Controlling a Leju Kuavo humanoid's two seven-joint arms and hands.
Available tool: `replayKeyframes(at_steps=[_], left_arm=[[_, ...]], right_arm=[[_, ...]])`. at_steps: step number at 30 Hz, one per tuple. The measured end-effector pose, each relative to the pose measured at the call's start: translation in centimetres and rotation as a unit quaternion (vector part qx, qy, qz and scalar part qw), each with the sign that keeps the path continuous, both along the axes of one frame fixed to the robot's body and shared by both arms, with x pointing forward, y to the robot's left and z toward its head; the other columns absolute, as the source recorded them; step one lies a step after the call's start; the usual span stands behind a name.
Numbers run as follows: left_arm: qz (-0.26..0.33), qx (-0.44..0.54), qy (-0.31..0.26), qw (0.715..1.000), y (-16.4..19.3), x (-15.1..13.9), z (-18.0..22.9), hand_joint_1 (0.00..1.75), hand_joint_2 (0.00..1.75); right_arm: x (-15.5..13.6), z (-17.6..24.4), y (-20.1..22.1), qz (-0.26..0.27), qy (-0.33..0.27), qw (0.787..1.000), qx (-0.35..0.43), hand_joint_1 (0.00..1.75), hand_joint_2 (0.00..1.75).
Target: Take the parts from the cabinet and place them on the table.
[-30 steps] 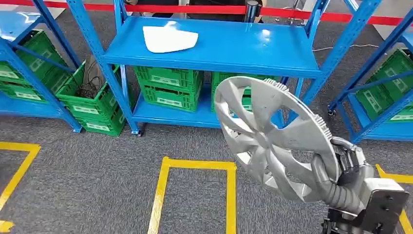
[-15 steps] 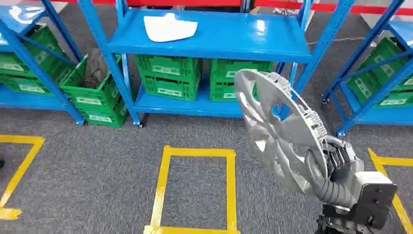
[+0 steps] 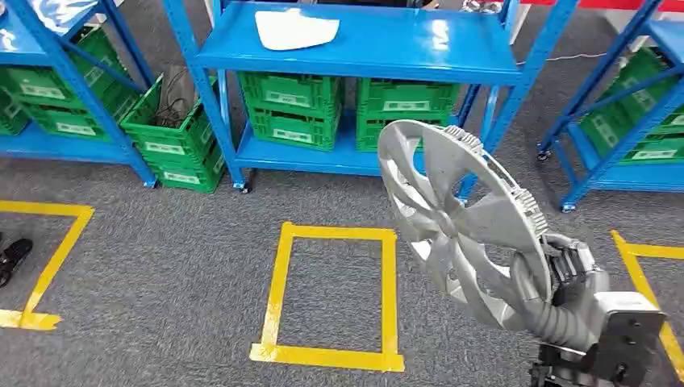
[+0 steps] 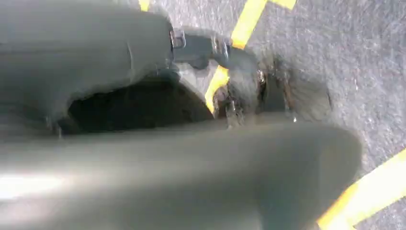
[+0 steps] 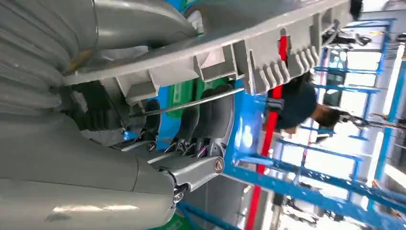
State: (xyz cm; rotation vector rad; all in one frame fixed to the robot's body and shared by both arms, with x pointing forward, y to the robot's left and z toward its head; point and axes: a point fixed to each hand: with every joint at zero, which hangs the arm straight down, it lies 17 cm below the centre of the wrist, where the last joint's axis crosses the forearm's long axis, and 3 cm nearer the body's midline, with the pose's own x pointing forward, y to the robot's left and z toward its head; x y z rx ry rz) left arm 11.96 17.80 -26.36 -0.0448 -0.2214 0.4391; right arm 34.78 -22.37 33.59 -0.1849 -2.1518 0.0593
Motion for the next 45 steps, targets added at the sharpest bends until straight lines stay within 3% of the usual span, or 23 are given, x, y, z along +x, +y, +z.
replayKeyframes(at_steps=[1, 2, 4, 5, 45], left_arm=[[0.0, 0.0, 0.0, 1.0, 0.0, 0.0, 0.0, 0.0, 0.0], [0.0, 0.002, 0.001, 1.0, 0.2, -0.1, -0.1, 0.0, 0.0], [0.0, 0.002, 0.001, 1.0, 0.2, -0.1, -0.1, 0.0, 0.0], [0.0, 0.002, 0.001, 1.0, 0.2, -0.1, -0.1, 0.0, 0.0], [0.002, 0.013, 0.006, 1.0, 1.0, 0.0, -0.2, 0.0, 0.0]], right_arm=[[0.0, -0.1, 0.0, 0.0, 0.001, 1.0, 0.0, 1.03, 1.75], [0.0, -0.1, 0.0, 0.0, 0.001, 1.0, 0.0, 1.24, 1.75], [0.0, 0.0, 0.0, 0.001, 0.001, 1.0, 0.0, 1.47, 1.75], [0.0, -0.1, 0.1, 0.002, 0.002, 1.0, 0.001, 1.75, 1.75], [0.2, -0.3, 0.3, -0.003, 0.01, 1.0, -0.007, 1.75, 1.75]])
